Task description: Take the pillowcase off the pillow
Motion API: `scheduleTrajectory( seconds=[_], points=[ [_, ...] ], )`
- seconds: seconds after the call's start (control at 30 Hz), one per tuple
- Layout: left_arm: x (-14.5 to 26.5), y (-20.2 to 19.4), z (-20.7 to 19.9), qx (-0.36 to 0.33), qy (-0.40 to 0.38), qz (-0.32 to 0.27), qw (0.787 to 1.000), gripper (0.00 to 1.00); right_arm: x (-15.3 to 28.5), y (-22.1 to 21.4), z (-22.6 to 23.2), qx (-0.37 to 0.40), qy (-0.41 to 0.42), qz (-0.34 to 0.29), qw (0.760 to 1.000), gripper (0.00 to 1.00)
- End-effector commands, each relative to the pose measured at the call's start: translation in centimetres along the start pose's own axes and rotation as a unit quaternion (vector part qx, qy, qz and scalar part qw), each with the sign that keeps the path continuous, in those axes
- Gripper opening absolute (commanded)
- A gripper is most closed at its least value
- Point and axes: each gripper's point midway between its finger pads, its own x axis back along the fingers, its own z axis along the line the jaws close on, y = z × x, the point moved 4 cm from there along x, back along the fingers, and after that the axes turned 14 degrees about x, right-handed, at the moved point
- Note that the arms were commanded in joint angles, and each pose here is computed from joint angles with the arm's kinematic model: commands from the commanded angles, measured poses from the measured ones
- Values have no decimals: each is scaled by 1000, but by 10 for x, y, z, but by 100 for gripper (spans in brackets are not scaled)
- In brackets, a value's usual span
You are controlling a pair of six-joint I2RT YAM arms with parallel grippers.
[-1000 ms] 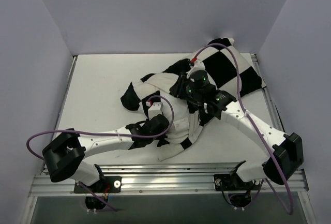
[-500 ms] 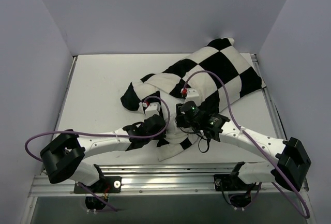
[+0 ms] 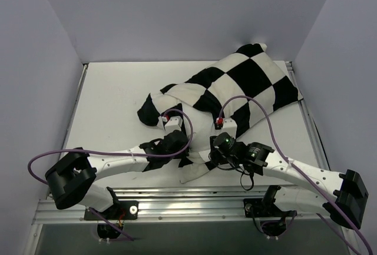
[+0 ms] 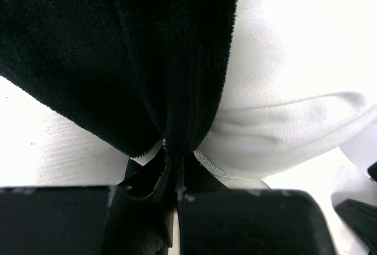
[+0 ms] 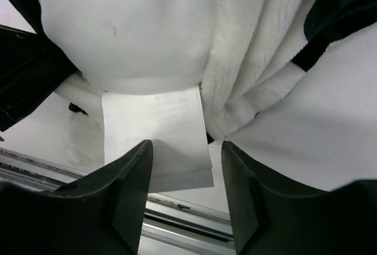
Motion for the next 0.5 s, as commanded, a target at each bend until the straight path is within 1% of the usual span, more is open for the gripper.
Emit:
scheduleTrajectory(
  seconds=[0.0,0.07,0.13,0.17,0.23,0.37,0.4,0.47],
  points=[
    [3,2,-5,10,-19,1,1000,3,18,9,-1,-8,-2,-7,1000,47],
    [3,0,-3,9,-18,6,1000,3,23,25,4,-8,10,-30,999,53],
    [3,2,-10,15,-35,0,999,3,32,50,8,-17,10,-65,998,58],
    [3,2,-11,15,-35,1,999,3,35,58,8,-17,6,-77,997,62],
    [3,2,-11,15,-36,1,999,3,41,81,7,-14,-10,-108,994,65],
    [3,0,-10,15,-39,2,999,3,43,109,11,0,-26,-138,990,66],
    [3,0,-10,15,-40,3,999,3,36,110,13,12,-33,-135,990,67],
    [3,-1,-10,15,-41,2,999,3,30,118,15,11,-40,-146,988,67]
  ],
)
